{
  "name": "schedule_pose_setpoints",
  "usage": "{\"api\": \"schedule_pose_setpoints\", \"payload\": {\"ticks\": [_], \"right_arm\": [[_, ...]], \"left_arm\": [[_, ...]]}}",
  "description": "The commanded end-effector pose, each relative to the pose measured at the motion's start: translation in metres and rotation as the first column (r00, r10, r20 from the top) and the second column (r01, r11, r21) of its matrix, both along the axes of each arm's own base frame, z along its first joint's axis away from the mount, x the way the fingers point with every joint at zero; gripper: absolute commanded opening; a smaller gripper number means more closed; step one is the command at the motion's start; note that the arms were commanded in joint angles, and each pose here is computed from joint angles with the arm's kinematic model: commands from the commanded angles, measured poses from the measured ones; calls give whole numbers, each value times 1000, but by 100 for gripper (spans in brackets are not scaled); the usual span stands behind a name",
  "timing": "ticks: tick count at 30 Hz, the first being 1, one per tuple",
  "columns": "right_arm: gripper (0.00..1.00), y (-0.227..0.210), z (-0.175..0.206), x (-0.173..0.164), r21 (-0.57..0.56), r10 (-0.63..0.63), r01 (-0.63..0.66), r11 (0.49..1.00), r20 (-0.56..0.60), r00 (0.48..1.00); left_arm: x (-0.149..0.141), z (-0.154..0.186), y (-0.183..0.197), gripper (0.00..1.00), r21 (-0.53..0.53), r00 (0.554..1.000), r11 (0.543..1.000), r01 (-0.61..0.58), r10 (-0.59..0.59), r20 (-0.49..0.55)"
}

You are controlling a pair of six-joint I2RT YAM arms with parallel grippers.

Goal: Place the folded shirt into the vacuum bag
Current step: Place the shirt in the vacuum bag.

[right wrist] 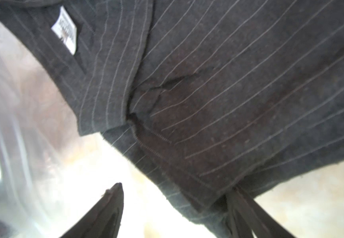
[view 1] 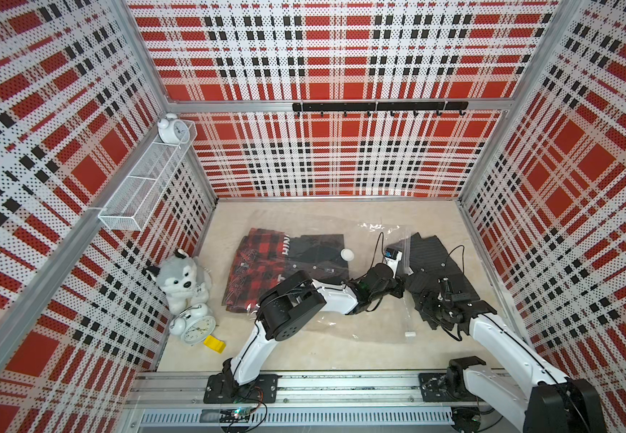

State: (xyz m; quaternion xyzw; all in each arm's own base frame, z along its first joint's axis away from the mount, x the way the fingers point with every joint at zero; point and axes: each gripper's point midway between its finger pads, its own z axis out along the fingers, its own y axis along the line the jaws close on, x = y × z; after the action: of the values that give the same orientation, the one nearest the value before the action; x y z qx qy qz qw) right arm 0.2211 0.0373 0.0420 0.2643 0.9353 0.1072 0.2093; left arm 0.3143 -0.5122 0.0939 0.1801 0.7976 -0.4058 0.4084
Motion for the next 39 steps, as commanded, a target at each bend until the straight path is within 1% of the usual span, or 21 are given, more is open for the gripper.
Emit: {"api": "schedule_pose_setpoints", "payload": {"ticks": [1, 5, 8, 13, 16, 20, 23, 26, 27, 28, 32, 35, 39], "right_arm": [[80, 0, 13, -5, -4, -16, 16, 1000, 3, 1000], [81, -7, 34, 4, -37, -43, 46, 998, 71, 997], [81, -11, 35, 11, -59, -55, 59, 997, 66, 996], [83, -11, 45, 33, -102, -14, 24, 995, 98, 995], [85, -19, 34, 40, -159, -6, 19, 987, 79, 997], [83, -17, 2, 35, -131, 9, -11, 991, -15, 1000], [81, -15, -15, 21, -104, -5, -2, 995, -68, 998], [78, -14, -17, 10, -83, -19, 13, 996, -68, 998], [73, -12, -16, 8, -71, -16, 11, 997, -59, 998], [71, -12, -15, 5, -68, -24, 20, 997, -59, 998], [67, -5, -18, -3, -57, -3, -2, 998, -83, 997], [68, -3, -22, -7, -64, 7, -13, 998, -105, 994], [72, 0, -30, -8, -78, 19, -29, 996, -132, 991]], "left_arm": [[1, 9, -3, 0, -24, 1000, 1000, 11, -10, 19], [2, 9, 1, 0, -19, 1000, 1000, 1, 0, 20], [1, 8, 1, 0, -18, 1000, 1000, 0, 1, 17], [2, 7, 1, 0, -17, 1000, 1000, 0, 1, 17], [3, 6, 1, 0, -16, 1000, 1000, -2, 2, 16], [5, 6, 0, 0, -20, 1000, 1000, 0, 1, 16], [6, 7, 0, 0, -21, 1000, 1000, 1, -1, 16], [5, 7, -1, 0, -23, 1000, 1000, 6, -5, 16], [5, 8, -2, 0, -24, 1000, 1000, 7, -7, 16], [6, 8, -2, 0, -25, 1000, 1000, 8, -8, 16], [7, 8, -3, 0, -28, 1000, 1000, 8, -8, 16], [7, 10, -4, 0, -31, 1000, 999, 10, -10, 17], [7, 12, -5, 0, -37, 1000, 999, 12, -12, 17]]}}
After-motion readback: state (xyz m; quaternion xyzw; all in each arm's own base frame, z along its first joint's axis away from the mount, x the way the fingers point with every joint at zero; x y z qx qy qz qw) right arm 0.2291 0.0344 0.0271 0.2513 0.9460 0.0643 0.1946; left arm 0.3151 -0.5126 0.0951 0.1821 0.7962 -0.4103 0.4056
